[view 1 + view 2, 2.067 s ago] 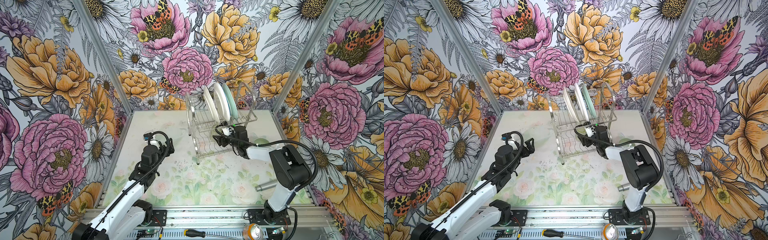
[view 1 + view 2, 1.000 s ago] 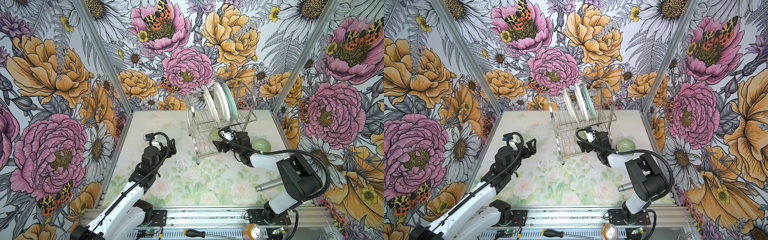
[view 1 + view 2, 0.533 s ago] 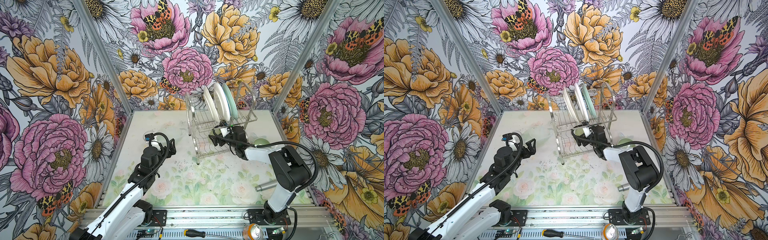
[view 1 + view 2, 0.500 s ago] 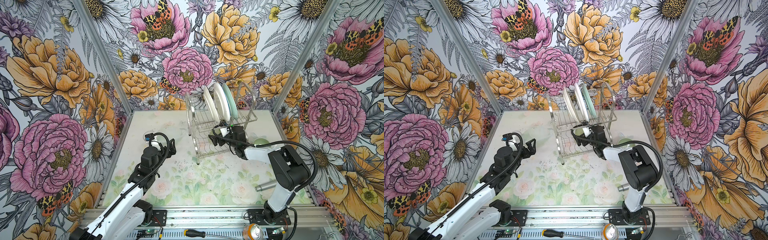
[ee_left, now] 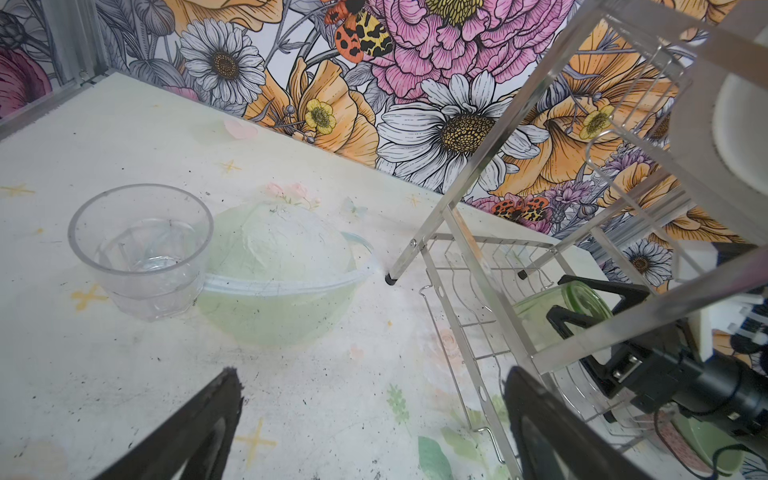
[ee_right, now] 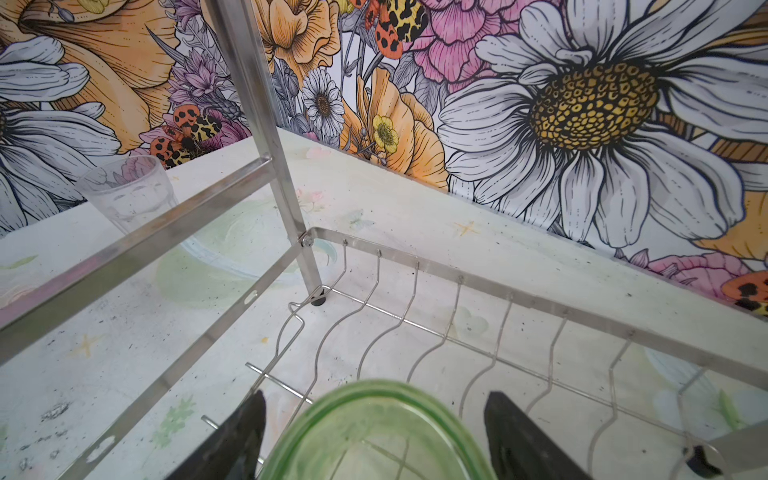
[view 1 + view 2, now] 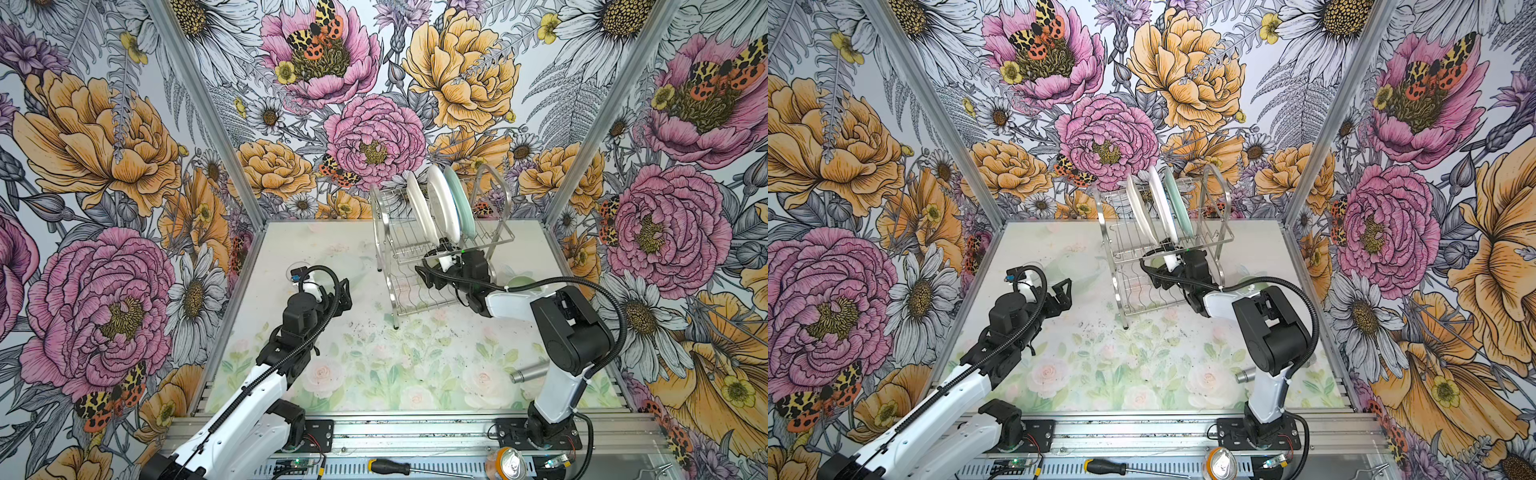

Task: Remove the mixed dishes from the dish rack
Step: 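Carry the green glass cup out of the rack toward the left gripper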

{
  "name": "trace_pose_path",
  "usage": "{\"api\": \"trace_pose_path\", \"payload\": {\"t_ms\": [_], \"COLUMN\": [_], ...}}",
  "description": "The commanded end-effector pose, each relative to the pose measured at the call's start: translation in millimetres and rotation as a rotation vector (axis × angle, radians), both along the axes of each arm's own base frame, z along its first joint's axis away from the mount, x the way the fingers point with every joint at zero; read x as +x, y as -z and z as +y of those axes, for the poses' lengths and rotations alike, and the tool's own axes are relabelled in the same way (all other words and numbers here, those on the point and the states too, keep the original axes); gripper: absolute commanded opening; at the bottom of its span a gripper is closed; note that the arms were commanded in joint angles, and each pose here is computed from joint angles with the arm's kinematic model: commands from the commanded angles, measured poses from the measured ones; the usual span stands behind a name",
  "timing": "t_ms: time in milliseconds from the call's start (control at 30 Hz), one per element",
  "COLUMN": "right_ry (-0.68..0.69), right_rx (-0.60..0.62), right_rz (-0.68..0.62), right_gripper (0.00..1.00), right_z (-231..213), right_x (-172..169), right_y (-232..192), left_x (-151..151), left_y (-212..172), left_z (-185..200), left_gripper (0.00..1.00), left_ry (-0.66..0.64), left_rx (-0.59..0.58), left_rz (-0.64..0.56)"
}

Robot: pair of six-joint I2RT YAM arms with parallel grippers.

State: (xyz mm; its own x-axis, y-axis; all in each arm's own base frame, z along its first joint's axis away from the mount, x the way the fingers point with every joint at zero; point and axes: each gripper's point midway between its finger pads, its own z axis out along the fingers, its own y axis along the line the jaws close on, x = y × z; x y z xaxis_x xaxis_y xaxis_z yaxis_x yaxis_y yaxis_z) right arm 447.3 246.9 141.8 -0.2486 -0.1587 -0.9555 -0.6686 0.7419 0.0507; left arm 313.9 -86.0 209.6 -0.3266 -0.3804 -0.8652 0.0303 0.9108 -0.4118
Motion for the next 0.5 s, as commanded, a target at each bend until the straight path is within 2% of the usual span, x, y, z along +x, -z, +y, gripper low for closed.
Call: {"api": "trace_pose_path", "payload": {"t_ms": [0,300,467], "right_ry": [-0.011,-0.016,-0.015], "right_rx": [0.036,0.038,0.058], "right_rz": [-0.031,-0.017,-0.043], "right_gripper": [0.74,0.66,0.62], "right_z": [0,-2,-3], "right_x": [-3,-12,-22], "right_y": [-12,-8,-25], "left_x": [3,0,1], "left_y": [-9,-12,-12], "left_z": [4,5,4], "left_gripper": [0.99,0.99,0.99], "left_ry": [-0.016,-0.019,-0.02], "left_rx": [0.013,0.004,-0.005], "left_rz": [-0.011,-0.014,-0.011]}}
